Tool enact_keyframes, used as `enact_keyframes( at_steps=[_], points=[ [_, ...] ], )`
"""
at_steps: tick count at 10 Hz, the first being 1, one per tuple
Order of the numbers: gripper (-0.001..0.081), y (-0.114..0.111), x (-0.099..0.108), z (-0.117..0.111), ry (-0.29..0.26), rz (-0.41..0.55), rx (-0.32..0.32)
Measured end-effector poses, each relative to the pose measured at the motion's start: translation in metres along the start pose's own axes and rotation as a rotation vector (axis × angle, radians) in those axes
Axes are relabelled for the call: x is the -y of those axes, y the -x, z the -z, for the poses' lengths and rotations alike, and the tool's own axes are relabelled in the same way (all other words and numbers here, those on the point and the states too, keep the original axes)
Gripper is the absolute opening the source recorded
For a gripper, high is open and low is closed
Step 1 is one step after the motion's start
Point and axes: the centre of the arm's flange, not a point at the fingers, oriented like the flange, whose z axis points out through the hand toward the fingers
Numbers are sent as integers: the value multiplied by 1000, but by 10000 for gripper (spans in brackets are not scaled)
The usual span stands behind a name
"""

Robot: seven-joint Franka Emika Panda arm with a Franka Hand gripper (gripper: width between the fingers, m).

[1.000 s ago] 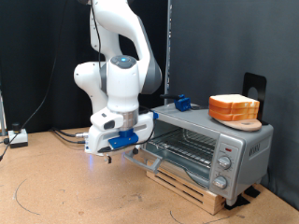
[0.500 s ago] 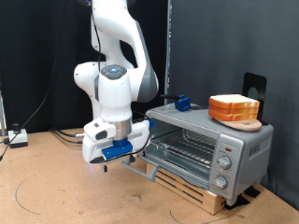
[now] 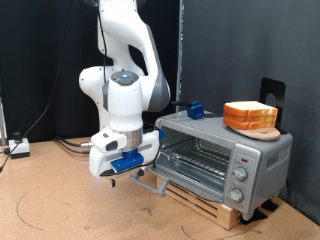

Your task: Make a piece of toast with the oven

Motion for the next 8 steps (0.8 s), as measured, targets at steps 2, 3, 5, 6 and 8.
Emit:
enact_keyframes(
  at_steps=[2, 3, 5, 6, 8],
  points=[
    [807, -2, -1, -3, 6, 0, -2],
    [807, -3, -2, -6, 13, -10, 0],
    [807, -6, -4, -15, 37, -42, 0],
    [807, -8, -6, -21, 42, -57, -2],
    [807, -14, -4, -28, 17, -83, -9]
  ],
)
